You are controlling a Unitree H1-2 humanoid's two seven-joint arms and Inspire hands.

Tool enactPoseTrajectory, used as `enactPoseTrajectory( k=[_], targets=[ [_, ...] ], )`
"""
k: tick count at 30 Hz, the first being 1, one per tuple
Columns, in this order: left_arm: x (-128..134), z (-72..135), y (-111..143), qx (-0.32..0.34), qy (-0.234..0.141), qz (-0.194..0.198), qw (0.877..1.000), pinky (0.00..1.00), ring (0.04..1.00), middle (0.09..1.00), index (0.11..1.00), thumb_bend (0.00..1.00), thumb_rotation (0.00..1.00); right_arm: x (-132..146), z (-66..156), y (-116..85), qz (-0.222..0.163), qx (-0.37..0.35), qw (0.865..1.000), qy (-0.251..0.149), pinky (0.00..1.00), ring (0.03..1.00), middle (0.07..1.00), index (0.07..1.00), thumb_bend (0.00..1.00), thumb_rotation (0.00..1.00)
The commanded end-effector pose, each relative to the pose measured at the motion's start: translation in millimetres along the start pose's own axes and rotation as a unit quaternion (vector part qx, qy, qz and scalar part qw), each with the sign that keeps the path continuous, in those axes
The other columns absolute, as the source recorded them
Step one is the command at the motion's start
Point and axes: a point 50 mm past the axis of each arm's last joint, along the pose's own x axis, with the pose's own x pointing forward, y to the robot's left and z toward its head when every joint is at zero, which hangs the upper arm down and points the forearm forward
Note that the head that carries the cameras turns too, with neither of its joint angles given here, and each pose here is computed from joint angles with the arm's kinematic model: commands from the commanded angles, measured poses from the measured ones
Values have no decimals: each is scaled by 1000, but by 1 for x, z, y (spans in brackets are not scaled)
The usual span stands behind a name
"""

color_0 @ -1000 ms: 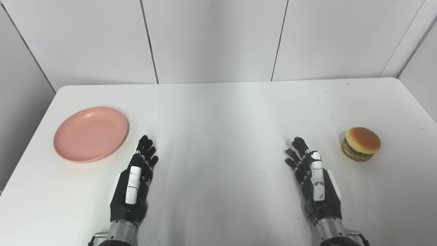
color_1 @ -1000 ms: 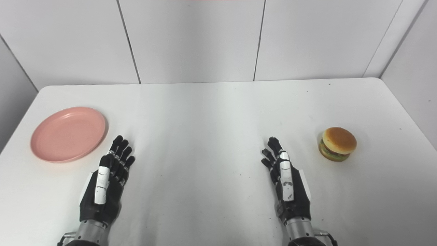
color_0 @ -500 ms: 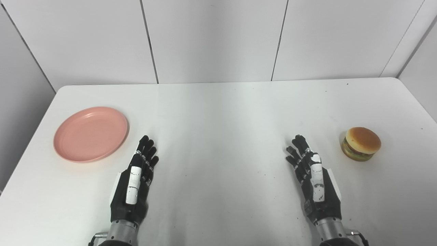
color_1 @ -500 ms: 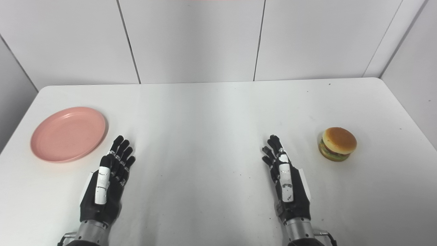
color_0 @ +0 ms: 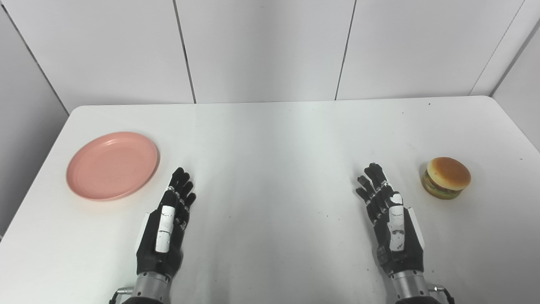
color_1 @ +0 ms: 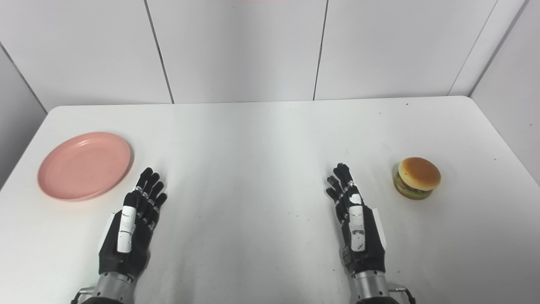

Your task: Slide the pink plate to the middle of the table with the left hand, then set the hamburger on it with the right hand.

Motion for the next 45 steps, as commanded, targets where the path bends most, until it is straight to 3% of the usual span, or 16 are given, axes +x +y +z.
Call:
enactPoseTrajectory(
  k=[1,20,36,42,45],
  targets=[
    [5,9,-4,10,-23,-10,1000,1000,1000,993,949,911,845,-6,5,-9,6,-14,1000,-20,936,932,952,937,834,1000],
    [18,-29,-43,19,-21,-15,999,1000,1000,995,958,796,872,0,-16,-55,20,-6,999,28,1000,982,997,999,837,1000],
    [19,-46,-36,43,-36,-13,998,997,1000,1000,971,748,856,3,-29,-51,23,5,998,53,1000,987,1000,1000,935,1000],
    [10,-20,-23,15,-84,19,996,957,965,963,941,867,848,3,-31,-40,18,8,998,56,984,965,985,989,916,1000],
    [12,19,-15,17,-143,30,989,924,953,959,940,884,861,4,-30,-32,18,11,998,55,969,958,976,979,895,1000]
  ],
)
